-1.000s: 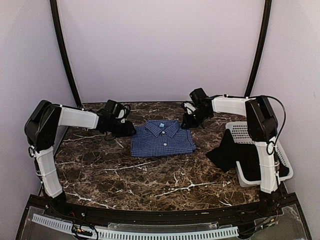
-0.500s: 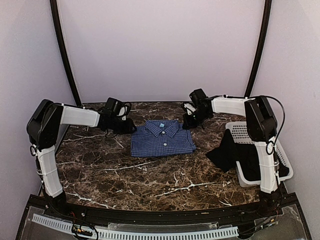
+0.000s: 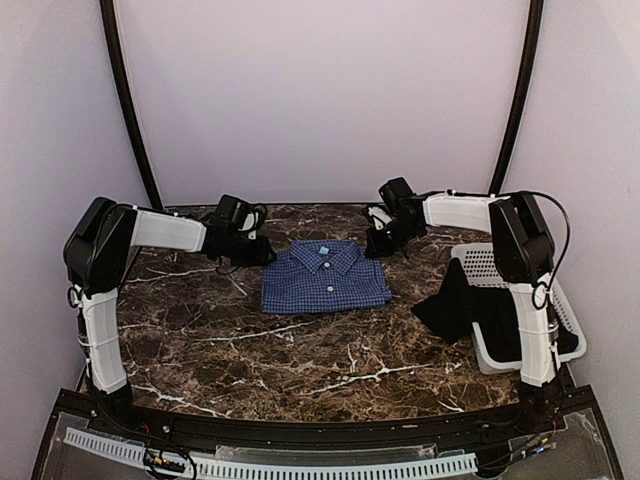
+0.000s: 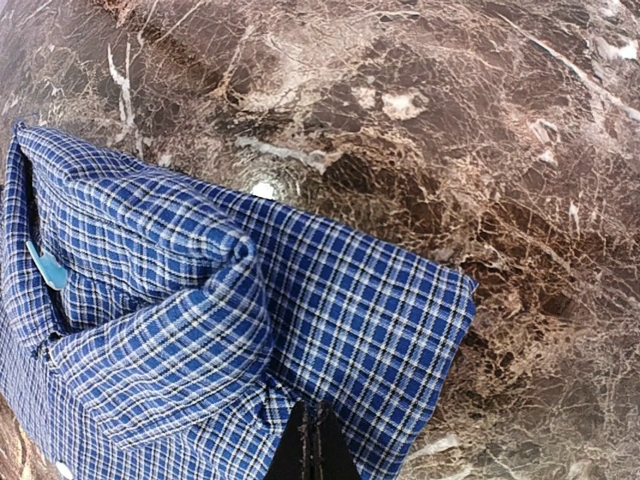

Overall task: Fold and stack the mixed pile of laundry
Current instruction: Adjust the square-folded shirt at the center of the board.

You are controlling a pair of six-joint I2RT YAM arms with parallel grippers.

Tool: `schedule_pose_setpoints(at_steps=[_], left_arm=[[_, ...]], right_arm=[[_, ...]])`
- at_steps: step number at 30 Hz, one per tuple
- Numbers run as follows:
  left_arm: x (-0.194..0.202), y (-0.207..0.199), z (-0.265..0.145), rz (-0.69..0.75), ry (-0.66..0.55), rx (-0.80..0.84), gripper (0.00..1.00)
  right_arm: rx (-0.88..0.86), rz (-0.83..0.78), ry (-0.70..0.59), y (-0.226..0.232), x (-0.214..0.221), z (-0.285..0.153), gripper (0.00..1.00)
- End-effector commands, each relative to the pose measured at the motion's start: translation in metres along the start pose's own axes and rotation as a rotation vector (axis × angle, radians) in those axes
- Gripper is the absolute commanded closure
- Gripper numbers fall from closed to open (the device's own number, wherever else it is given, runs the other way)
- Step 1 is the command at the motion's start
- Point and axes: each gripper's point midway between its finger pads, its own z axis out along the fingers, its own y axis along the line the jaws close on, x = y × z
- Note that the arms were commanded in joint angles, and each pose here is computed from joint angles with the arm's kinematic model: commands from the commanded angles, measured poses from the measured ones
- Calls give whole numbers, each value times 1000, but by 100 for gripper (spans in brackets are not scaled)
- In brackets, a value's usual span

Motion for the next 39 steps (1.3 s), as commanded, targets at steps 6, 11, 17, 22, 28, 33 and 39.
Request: schedule_pose_setpoints(at_steps=[6,11,17,22,28,33,39], left_arm=[[0,4,8,22,14,-8,71],[-2,2,8,22,14,-3,77],[-9,-5,-2,21,-7,20,99],[-21,-2,-20,21,-60,-17,100],[-36,2,-30,11,-112,-41,100],[-42,7,-22,-7,-129,-28,100],[-45,14,2,-15,-135,-27,100]], right_arm=[[-3,6,-43,0,-11,-11,100],[-4,8,-44,0,-11,-12,100],[-3,10,-73,4,-15,-25,100],[21,5,-132,2,-25,-48,100],[45,25,-209,-11,-37,-69,100],[53,38,-229,-24,-45,-58,100],[86,47,-239,-41,-57,-26,100]])
